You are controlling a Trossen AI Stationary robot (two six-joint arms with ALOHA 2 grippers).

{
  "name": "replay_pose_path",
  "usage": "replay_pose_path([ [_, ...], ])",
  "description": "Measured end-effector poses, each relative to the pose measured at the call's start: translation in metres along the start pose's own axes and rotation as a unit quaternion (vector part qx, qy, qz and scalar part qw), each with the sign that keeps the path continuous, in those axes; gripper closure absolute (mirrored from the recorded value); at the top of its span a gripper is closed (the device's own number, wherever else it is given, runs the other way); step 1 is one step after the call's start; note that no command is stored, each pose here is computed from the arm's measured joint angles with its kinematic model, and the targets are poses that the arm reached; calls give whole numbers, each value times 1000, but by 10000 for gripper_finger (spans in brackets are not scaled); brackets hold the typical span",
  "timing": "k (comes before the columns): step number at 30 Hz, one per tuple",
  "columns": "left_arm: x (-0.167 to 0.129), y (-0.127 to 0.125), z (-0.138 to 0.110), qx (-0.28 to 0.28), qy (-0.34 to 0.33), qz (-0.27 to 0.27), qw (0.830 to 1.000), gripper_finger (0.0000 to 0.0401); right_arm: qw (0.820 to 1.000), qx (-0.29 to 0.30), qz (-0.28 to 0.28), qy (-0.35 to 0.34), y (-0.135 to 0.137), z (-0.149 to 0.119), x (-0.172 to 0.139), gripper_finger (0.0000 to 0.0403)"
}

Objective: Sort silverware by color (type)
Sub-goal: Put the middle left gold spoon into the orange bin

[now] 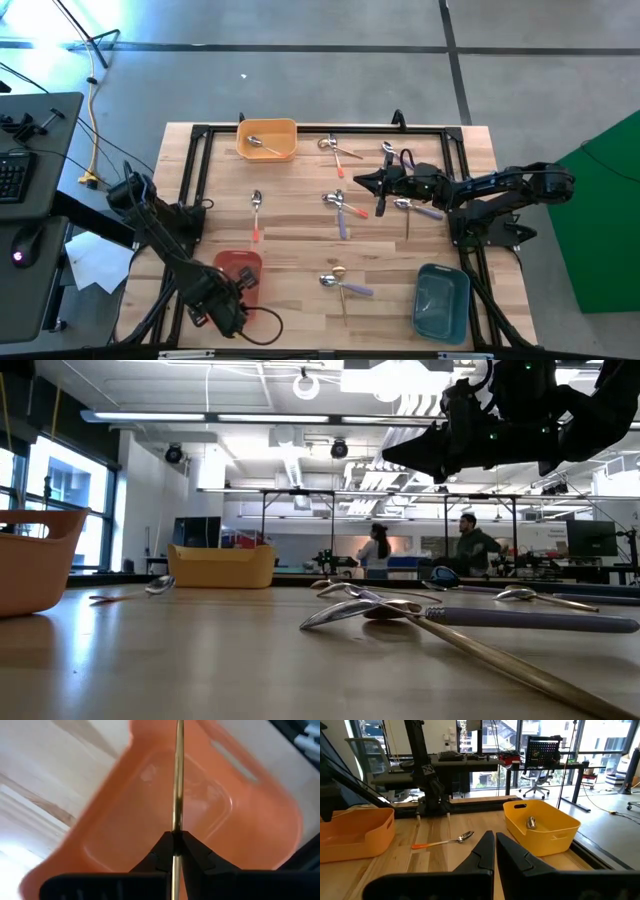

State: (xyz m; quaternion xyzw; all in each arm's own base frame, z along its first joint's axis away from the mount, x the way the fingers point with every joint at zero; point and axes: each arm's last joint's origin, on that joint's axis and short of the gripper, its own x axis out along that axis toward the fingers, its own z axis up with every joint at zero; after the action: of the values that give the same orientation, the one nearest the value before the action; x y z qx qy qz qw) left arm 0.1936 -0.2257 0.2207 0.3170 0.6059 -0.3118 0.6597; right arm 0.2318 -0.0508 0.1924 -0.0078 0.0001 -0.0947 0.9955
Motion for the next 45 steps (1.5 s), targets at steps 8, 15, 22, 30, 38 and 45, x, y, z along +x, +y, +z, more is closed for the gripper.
replay_pose_path([
  [8,6,10,-2,46,2,29,999,396,1000,-1,5,0,2,0,0,402],
  [15,6,21,-1,71,-9,27,997,396,1000,0,6,1,3,0,0,402],
  [22,7,21,-1,82,-10,17,996,396,1000,0,6,11,3,-2,0,402],
  [30,26,18,-13,108,15,0,994,396,1000,0,6,14,3,-3,0,402],
  [38,37,16,-19,120,24,-5,992,396,1000,0,6,14,3,-3,0,402],
  [45,40,16,-15,122,-4,-11,992,396,1000,0,6,18,3,-3,0,402],
])
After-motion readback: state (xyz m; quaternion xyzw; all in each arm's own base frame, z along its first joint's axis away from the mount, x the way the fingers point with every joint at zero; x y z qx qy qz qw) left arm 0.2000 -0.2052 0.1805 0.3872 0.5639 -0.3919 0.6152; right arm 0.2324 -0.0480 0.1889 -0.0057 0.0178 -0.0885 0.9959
